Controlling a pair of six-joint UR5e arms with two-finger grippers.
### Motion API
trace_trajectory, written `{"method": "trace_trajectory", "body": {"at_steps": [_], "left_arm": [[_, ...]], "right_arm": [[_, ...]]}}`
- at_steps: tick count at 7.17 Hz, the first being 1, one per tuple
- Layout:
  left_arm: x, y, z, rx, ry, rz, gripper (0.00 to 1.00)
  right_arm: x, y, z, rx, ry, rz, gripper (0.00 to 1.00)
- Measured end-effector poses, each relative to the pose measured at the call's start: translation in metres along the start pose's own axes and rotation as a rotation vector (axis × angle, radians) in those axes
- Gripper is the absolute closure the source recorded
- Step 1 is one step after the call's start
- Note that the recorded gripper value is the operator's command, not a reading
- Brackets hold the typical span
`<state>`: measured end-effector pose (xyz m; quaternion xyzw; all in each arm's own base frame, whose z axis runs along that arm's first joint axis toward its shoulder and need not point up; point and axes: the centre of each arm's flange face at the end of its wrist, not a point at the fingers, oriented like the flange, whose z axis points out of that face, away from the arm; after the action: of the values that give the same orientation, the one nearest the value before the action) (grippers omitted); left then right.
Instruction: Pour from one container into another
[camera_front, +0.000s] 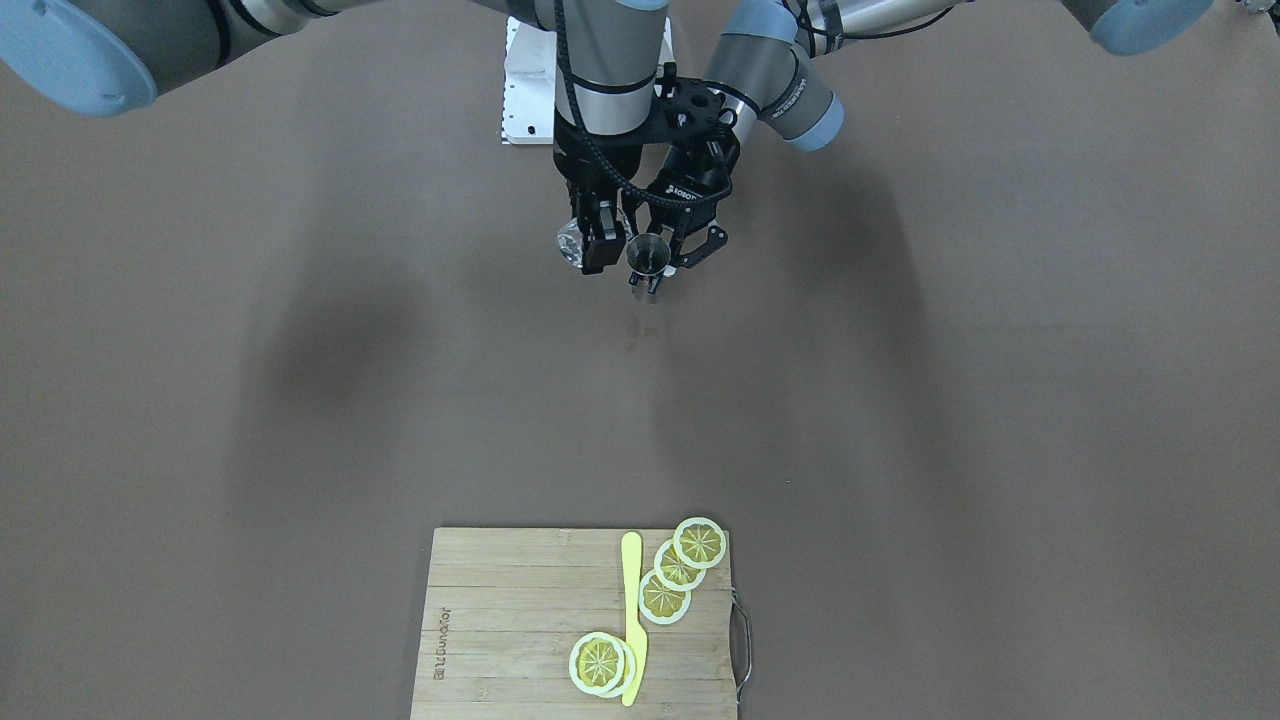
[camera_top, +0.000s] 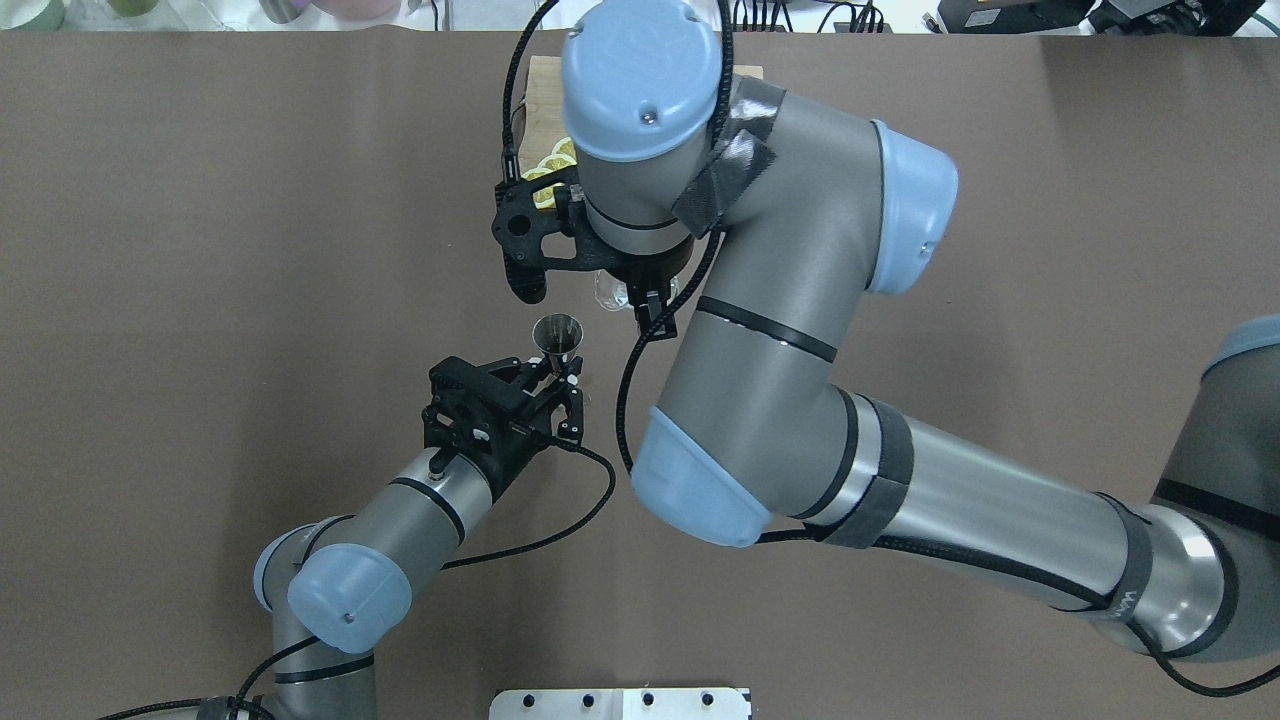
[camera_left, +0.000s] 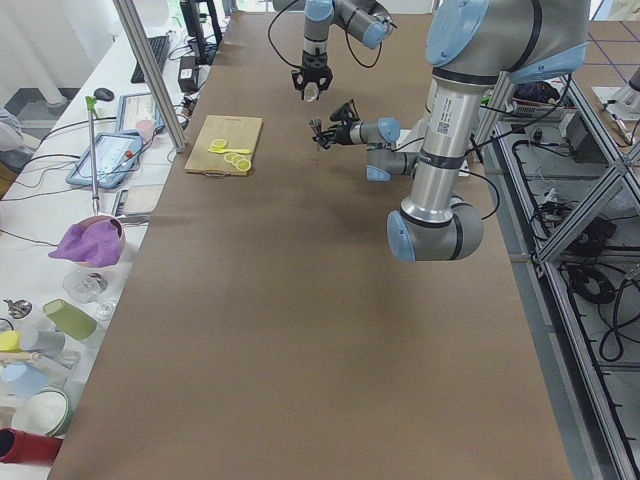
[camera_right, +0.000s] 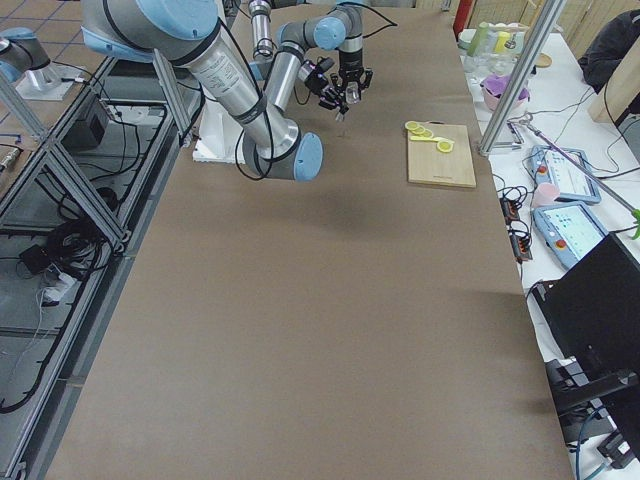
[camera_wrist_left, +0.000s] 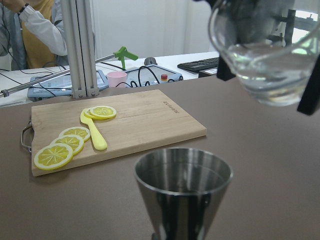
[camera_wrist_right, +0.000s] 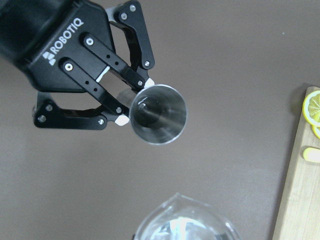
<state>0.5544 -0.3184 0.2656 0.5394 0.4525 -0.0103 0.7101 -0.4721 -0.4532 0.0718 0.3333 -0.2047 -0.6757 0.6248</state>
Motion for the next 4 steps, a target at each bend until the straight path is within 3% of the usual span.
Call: {"method": "trace_trajectory", "body": {"at_steps": [4], "left_arm": [[-0.034, 0.019, -0.017, -0.008, -0.001, 0.006, 1.0]], "right_arm": [[0.001, 0.142, -0.02, 0.172, 0.038, 0.1, 1.0]]}}
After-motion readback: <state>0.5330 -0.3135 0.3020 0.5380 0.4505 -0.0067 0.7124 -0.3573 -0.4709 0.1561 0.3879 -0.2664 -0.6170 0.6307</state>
